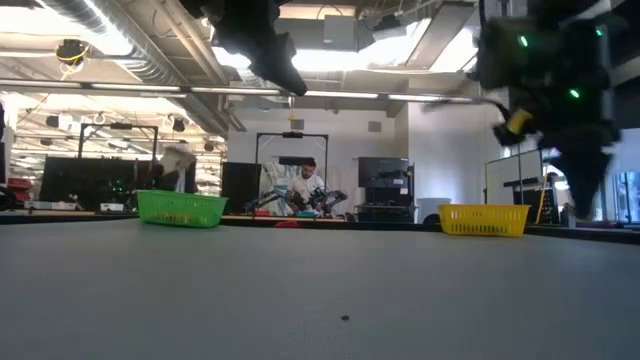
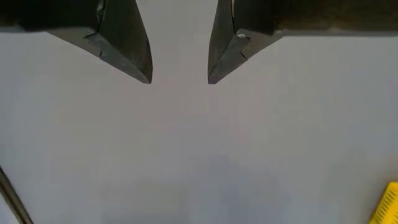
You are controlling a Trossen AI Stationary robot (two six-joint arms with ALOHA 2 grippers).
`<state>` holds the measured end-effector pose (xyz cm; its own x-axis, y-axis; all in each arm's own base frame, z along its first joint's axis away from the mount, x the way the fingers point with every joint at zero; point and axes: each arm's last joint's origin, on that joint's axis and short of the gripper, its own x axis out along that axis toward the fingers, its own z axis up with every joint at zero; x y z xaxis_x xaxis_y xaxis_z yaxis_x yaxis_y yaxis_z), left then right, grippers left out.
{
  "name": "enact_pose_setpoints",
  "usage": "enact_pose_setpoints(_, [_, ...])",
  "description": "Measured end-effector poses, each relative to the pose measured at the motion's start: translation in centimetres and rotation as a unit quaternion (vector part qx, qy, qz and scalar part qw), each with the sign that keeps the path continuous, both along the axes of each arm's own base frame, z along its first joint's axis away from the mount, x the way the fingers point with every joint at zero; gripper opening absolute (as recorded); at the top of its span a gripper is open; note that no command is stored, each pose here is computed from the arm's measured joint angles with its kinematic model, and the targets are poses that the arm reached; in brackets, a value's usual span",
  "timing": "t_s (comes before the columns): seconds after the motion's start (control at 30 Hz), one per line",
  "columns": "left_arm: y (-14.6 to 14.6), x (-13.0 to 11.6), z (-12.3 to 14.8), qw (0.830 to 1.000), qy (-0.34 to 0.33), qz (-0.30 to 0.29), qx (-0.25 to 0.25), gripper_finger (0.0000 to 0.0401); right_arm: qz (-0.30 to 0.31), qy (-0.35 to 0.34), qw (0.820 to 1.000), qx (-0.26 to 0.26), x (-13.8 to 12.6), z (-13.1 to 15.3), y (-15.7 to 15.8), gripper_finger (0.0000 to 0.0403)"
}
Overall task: Sort produce into baskets
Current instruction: Put the green mushroom into the green bin
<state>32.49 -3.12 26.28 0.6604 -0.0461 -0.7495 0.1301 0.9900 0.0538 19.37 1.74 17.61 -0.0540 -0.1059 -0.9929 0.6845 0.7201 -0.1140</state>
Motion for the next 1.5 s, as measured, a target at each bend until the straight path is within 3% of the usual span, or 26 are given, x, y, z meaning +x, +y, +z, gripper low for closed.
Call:
enact_pose_setpoints(0.17, [0.2, 0.0, -0.9, 0.999, -0.009, -0.01, 0.034, 0.0152, 0.031, -0.109, 0.993, -0.027, 2.6, 2.0, 0.1, 0.0039])
enact_pose_setpoints(0.3, [0.7, 0.0, -2.2, 0.999, -0.036, -0.003, 0.037, 0.0152, 0.091, -0.221, 0.971, -0.016, 4.9, 3.0, 0.4, 0.0039])
enact_pose_setpoints(0.5, [1.5, 0.2, -3.7, 0.995, -0.094, 0.017, 0.028, 0.0152, 0.216, -0.339, 0.916, 0.015, 7.1, 4.3, 1.0, 0.0039])
enact_pose_setpoints(0.7, [1.6, 0.3, -3.8, 0.991, -0.129, 0.02, 0.026, 0.0152, 0.342, -0.426, 0.837, -0.009, 8.5, 5.7, 1.4, 0.0039])
enact_pose_setpoints(0.87, [1.6, 0.6, -3.3, 0.987, -0.158, 0.017, 0.028, 0.0152, 0.438, -0.465, 0.767, -0.055, 9.1, 6.6, 1.6, 0.004])
enact_pose_setpoints(1.07, [1.6, 1.0, -2.6, 0.98, -0.198, 0.017, 0.025, 0.0153, 0.501, -0.484, 0.709, -0.11, 9.5, 7.3, 1.7, 0.004])
enact_pose_setpoints(1.3, [1.3, 1.2, -2.3, 0.976, -0.218, -0.013, 0.001, 0.0153, 0.533, -0.492, 0.668, -0.168, 10.0, 7.8, 1.7, 0.004])
enact_pose_setpoints(1.5, [1.2, 1.2, -2.1, 0.973, -0.227, -0.027, -0.001, 0.0153, 0.535, -0.502, 0.65, -0.199, 10.2, 8.3, 1.6, 0.004])
